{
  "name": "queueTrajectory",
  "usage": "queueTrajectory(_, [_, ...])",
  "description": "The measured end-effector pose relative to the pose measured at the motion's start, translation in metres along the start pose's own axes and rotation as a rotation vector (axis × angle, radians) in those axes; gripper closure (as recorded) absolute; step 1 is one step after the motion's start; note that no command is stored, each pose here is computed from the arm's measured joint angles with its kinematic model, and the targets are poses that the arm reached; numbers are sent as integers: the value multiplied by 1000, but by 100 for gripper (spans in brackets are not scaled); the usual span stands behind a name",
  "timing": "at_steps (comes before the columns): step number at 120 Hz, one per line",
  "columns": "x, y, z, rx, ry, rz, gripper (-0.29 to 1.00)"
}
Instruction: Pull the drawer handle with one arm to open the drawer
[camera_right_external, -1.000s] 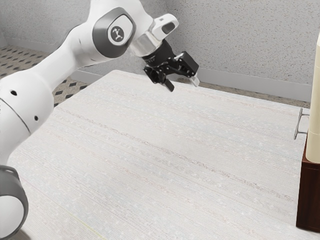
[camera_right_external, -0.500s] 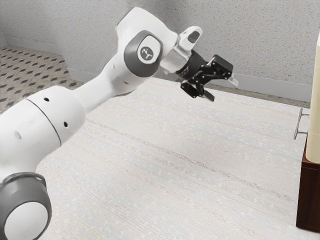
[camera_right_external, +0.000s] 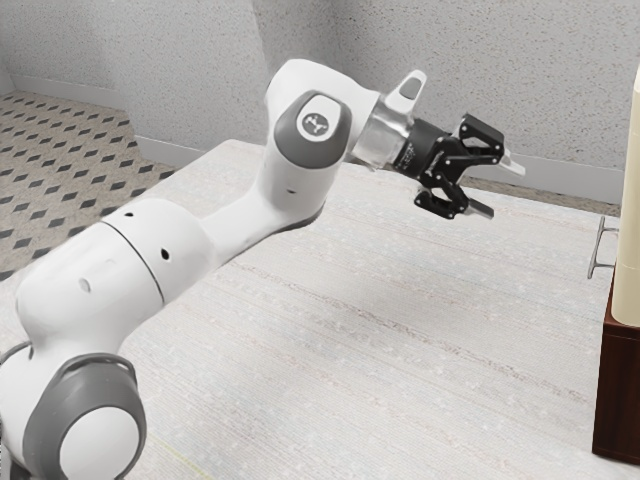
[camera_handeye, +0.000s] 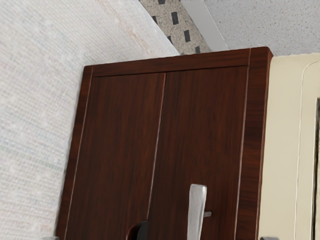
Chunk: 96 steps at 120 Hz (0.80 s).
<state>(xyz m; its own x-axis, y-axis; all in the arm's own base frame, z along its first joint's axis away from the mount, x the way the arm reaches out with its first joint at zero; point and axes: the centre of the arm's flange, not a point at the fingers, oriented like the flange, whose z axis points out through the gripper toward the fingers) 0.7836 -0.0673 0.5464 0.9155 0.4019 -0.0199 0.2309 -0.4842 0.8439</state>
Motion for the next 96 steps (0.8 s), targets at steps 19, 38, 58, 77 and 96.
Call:
queueTrajectory(19, [-13,17,9,128,27,57,22])
queueTrajectory(38, [-23,22,26,237,50,71,26])
queueTrajectory(58, [-21,26,26,241,102,65,32])
queueTrajectory(77, [-44,46,70,206,82,89,38])
queueTrajectory(96, [-44,43,84,183,91,73,41])
